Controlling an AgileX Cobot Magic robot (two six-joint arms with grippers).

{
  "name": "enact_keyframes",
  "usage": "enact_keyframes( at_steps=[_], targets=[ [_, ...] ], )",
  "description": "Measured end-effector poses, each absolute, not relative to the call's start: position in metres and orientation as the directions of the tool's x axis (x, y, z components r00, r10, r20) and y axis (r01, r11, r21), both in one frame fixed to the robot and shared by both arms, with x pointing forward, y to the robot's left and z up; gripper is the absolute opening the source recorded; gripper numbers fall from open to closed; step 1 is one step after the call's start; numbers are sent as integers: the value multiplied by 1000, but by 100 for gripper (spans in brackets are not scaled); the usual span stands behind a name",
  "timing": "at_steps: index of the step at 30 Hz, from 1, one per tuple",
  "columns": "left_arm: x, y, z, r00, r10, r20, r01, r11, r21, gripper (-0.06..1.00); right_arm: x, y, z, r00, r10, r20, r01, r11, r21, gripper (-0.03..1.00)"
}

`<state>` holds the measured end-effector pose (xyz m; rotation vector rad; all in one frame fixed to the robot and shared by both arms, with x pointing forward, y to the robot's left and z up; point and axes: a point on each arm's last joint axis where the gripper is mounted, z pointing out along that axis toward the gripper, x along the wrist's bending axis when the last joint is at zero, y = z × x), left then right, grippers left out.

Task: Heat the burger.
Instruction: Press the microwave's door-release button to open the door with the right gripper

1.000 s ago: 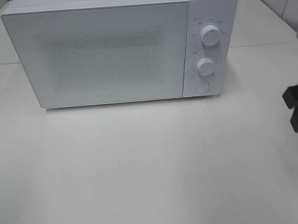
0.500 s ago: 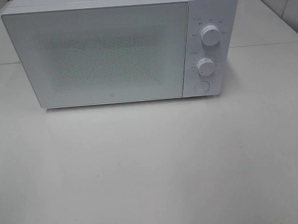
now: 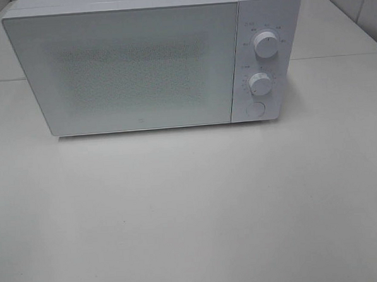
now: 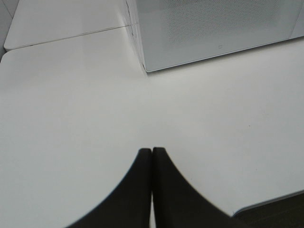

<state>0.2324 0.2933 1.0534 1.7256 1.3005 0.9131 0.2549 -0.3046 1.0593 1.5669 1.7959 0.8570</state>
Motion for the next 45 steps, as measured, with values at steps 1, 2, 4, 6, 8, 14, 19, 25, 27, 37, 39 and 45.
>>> enact_keyframes(
  at_steps=[1, 2, 4, 6, 8, 14, 19, 25, 27, 37, 39, 45],
  targets=[
    [232, 293, 1053, 220, 971, 91, 415, -177, 892, 0, 255, -305, 1059, -124, 992, -24, 605, 95, 791, 65],
    [232, 293, 1053, 220, 971, 91, 415, -177, 892, 0, 251, -305, 1060, -130, 991, -30, 581, 101, 808, 64],
    [232, 293, 1053, 220, 971, 91, 415, -177, 892, 0, 246, -307, 1056, -134, 991, -33, 552, 102, 827, 63],
    [232, 293, 1053, 220, 971, 91, 415, -177, 892, 0, 241, -308, 1051, -138, 990, -37, 531, 105, 841, 62],
    [232, 293, 1053, 220, 971, 91, 415, -177, 892, 0, 234, -309, 1049, -148, 988, -40, 490, 108, 865, 61],
    [232, 293, 1053, 221, 971, 89, 415, -176, 893, 0, 232, -307, 1049, -188, 981, -54, 476, 139, 869, 59],
    [232, 293, 1053, 221, 971, 89, 415, -176, 893, 0, 232, -305, 1049, -213, 975, -61, 472, 157, 868, 59],
    [232, 293, 1053, 221, 971, 89, 415, -176, 893, 0, 232, -305, 1049, -214, 975, -61, 472, 158, 867, 59],
    [232, 293, 1053, 221, 971, 89, 415, -176, 893, 0, 232, -305, 1049, -215, 975, -59, 472, 157, 868, 59],
    [232, 293, 1053, 221, 971, 89, 415, -176, 893, 0, 234, -304, 1056, -217, 975, -56, 431, 147, 890, 59],
    [232, 293, 1053, 221, 971, 89, 415, -176, 893, 0, 237, -303, 1059, -217, 975, -56, 415, 144, 898, 59],
    [232, 293, 1053, 221, 971, 89, 415, -176, 893, 0, 267, -295, 1077, -225, 973, -54, 349, 132, 928, 59]
  ],
)
